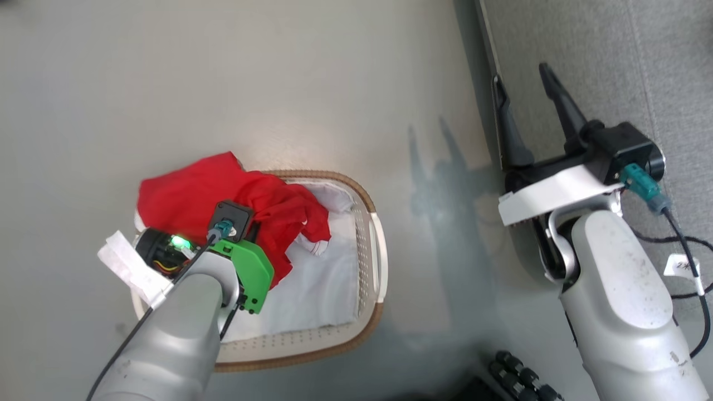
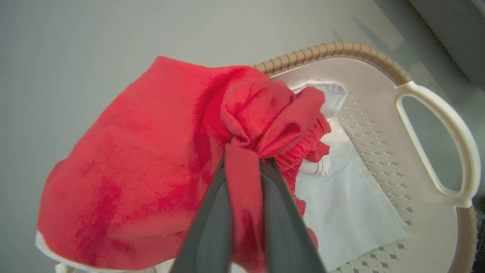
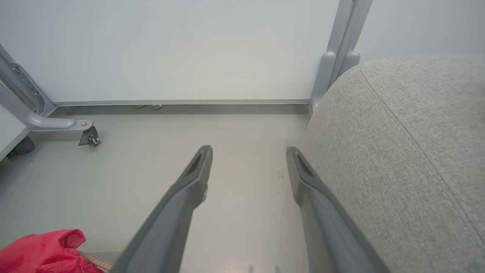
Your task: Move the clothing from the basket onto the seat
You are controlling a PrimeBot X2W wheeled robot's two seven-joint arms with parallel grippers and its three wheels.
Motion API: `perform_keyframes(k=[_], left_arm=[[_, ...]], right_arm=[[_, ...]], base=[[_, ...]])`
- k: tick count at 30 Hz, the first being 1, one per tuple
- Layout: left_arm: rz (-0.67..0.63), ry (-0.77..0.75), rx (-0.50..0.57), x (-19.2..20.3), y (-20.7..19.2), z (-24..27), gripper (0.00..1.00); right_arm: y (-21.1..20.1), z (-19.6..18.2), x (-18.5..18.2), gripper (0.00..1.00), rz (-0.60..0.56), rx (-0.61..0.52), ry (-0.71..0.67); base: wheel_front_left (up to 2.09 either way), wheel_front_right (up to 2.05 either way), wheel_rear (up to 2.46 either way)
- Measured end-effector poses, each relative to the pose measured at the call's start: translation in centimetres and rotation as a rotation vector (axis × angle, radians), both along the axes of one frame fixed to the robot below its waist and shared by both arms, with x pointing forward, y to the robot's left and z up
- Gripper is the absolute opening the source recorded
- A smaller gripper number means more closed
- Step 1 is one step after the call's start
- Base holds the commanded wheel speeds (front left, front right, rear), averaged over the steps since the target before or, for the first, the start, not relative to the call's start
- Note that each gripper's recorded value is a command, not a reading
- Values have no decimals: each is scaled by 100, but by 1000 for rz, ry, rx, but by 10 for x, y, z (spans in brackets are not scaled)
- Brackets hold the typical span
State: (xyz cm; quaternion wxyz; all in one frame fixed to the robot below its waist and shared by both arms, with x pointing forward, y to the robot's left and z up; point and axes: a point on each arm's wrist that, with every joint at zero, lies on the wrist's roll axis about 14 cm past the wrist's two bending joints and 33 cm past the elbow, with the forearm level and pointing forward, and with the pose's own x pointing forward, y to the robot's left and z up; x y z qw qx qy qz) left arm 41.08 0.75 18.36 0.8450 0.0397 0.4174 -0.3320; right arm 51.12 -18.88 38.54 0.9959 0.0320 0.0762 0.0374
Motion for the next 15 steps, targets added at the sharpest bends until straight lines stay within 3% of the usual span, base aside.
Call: perform_keyframes(k=[15], left_arm=[[223, -322, -200, 37, 8, 141, 0]], right_arm=[[31, 48, -42, 100, 58, 48, -48]], base=[[0, 0, 0]])
